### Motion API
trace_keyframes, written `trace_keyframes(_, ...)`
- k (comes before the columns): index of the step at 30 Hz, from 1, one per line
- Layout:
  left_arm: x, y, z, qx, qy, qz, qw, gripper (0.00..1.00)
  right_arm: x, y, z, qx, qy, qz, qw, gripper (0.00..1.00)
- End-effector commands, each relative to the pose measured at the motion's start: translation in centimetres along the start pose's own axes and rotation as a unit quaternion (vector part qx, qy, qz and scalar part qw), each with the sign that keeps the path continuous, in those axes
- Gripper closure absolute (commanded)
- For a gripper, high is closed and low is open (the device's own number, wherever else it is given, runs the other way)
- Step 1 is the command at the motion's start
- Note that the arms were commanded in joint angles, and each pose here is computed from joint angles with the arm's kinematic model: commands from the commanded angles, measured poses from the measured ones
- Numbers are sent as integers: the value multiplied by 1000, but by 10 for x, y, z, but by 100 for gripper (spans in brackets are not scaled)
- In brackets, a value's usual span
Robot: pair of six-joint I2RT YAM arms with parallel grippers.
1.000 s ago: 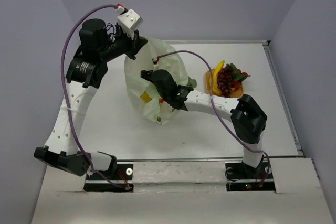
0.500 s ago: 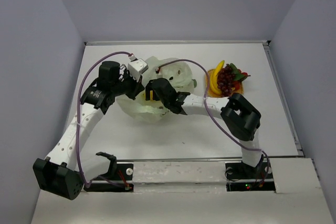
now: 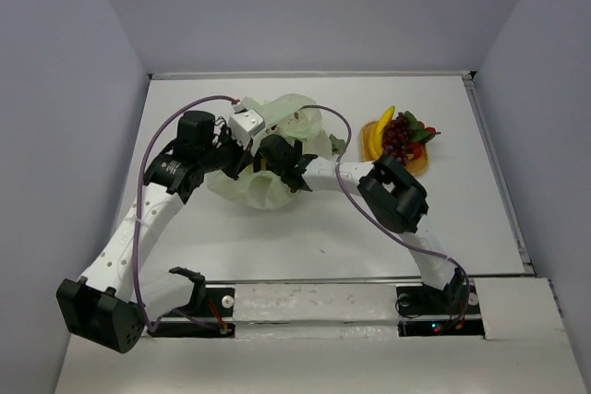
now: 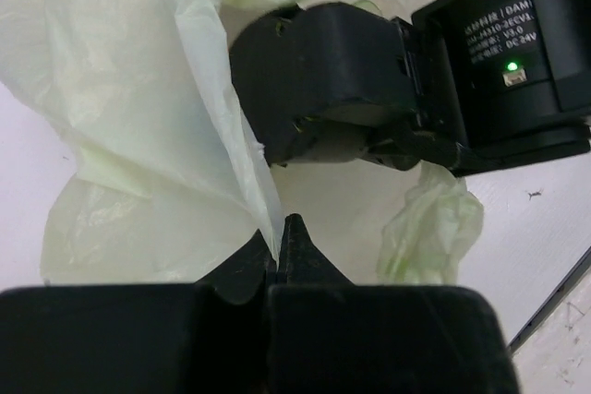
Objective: Take the fake fruits out of the plastic bag
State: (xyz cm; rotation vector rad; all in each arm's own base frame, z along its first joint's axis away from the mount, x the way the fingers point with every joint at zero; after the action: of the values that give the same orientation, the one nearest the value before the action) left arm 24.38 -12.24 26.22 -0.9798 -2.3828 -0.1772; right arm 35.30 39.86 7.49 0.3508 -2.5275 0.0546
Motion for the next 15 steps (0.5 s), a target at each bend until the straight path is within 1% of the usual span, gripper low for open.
trace_keyframes(1, 4, -3, -3, -12, -13, -1, 1000, 100, -18, -6, -26, -87, 0, 1, 996, 0)
trace_keyframes(3, 2, -4, -2, -9, -11, 5, 1000, 100, -20, -6, -34, -148, 10, -20, 989, 0)
trace_keyframes(4, 1, -5, -1, -8, -10, 8, 1000, 100, -22, -9, -39, -176, 17, -46, 983, 1)
trace_keyframes(5, 0, -5, 6, -4, -4, 10, 1000, 100, -17, -8, -51, -218, 9, -65, 974, 2)
trace_keyframes(6, 0, -6, 9, -3, -1, 12, 1000, 100, -12, -2, -57, -239, 3, -90, 967, 4)
trace_keyframes(7, -1, -7, 17, -1, 6, 14, 1000, 100, -13, -9, -54, -270, 6, -90, 959, 5)
trace_keyframes(9, -2, -9, 22, 2, 7, 18, 1000, 100, -6, -10, -67, -303, -9, -107, 947, 7)
trace_keyframes(12, -2, -13, 23, 8, 2, 30, 1000, 100, -12, -10, -80, -341, -13, -120, 932, 10)
trace_keyframes(15, -3, -18, 20, 10, -5, 44, 999, 100, -18, -3, -90, -358, -17, -128, 925, 11)
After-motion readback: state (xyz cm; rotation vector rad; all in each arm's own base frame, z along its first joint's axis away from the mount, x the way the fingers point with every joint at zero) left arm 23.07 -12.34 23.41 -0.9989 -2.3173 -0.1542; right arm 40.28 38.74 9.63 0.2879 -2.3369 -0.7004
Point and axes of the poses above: each gripper's point midway between its finger pads, its own x axis back along the fingers, its own y axis along the line the jaws close on, z = x × y, the point moved 6 cm from there along x, back along the fingers, and after that the axes turned 8 degrees about x, right-handed, at the moved point
